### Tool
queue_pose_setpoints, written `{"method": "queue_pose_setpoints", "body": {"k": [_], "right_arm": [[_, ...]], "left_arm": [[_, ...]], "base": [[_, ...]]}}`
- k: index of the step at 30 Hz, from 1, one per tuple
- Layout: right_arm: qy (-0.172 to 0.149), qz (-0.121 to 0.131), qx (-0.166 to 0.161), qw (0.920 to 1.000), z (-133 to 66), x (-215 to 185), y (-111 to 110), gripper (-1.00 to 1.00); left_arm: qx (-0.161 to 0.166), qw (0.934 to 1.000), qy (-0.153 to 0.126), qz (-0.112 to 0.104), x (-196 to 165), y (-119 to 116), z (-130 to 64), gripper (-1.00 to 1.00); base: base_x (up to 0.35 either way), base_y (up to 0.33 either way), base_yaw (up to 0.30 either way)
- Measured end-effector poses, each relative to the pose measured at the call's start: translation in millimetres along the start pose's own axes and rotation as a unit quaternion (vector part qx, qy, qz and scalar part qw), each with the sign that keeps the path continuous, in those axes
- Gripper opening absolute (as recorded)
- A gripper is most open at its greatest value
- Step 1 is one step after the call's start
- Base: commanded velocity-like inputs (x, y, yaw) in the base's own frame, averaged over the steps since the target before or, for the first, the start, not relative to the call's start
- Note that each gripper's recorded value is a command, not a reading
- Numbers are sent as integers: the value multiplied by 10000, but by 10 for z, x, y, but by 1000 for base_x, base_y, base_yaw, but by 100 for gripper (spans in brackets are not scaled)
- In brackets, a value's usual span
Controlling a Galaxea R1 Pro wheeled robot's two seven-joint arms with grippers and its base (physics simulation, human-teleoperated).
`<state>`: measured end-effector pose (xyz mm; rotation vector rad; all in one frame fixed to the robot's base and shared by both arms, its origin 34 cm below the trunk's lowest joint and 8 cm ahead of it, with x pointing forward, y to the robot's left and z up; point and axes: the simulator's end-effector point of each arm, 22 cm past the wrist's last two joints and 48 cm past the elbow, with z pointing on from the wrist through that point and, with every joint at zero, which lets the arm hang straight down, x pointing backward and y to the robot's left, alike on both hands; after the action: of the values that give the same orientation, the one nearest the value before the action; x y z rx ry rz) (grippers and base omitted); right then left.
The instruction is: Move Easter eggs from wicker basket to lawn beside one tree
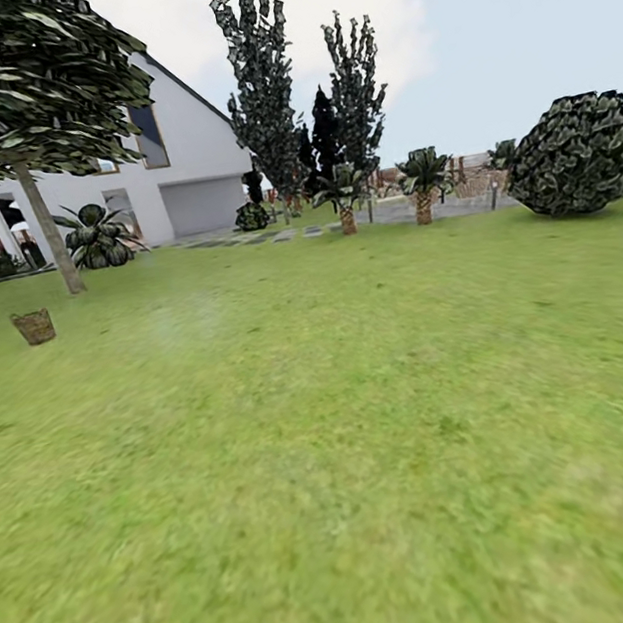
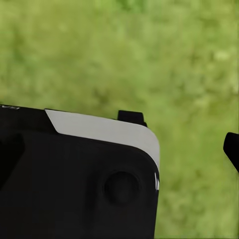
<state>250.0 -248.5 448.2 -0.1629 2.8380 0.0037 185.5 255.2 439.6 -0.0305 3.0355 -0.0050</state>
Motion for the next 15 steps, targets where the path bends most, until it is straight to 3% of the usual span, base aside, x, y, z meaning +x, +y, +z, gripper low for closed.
{"method": "queue_pose_setpoints", "body": {"k": [15], "right_arm": [[-81,-1,9,10000,0,-64,-7,100]], "left_arm": [[2,10000,-80,0,-62,-1,-1,100]], "base": [[0,0,239]]}}
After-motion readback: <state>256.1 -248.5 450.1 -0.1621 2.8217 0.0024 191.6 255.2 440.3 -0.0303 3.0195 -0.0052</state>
